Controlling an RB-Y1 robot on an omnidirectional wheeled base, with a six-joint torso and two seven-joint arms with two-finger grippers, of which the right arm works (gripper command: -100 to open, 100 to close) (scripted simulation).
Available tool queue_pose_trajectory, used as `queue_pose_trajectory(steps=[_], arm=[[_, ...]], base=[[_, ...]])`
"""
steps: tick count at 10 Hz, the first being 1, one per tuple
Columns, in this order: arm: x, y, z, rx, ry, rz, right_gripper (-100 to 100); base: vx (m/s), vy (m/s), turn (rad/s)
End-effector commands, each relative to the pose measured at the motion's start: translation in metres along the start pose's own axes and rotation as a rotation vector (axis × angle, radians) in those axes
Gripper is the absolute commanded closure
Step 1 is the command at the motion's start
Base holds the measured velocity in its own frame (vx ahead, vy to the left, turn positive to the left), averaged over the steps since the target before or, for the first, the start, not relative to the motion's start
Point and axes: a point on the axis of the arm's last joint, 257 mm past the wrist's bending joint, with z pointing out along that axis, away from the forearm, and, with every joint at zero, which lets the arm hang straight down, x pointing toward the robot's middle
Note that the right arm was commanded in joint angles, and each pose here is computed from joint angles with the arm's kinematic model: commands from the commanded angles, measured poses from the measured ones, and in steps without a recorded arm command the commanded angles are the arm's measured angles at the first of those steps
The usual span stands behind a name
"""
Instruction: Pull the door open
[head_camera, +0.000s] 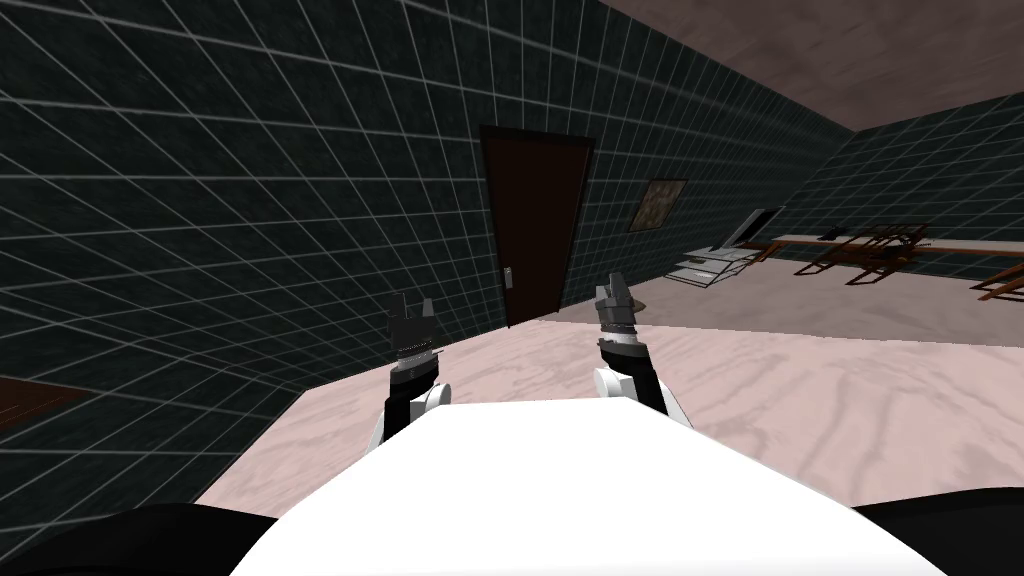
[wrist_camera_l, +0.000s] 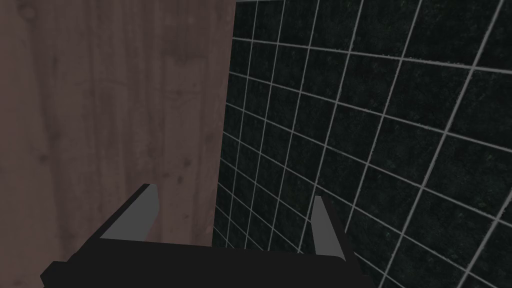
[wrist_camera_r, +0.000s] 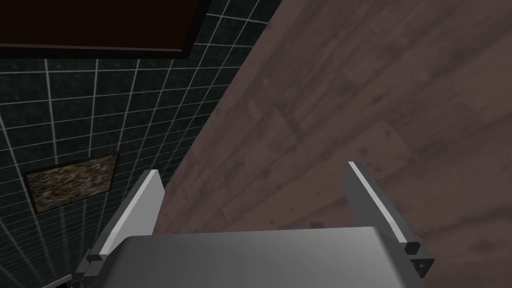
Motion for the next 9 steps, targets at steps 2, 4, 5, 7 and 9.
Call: queue_pose_trajectory(steps=[2, 4, 5, 7, 9], arm=[[0.010, -0.017, 0.0001, 0.019, 0.033, -0.056, -100], [0.018, -0.032, 0.0001, 0.035, 0.060, -0.104, -100], [0.021, -0.037, 0.0000, 0.041, 0.070, -0.123, -100], [0.027, -0.050, -0.0001, 0.054, 0.091, -0.164, -100], [0.034, -0.064, -0.0004, 0.069, 0.116, -0.211, -100]], base=[[0.076, 0.019, 0.025], [0.081, 0.018, 0.015], [0.092, 0.011, 0.027], [0.083, 0.003, 0.017], [0.086, 0.017, 0.020]])
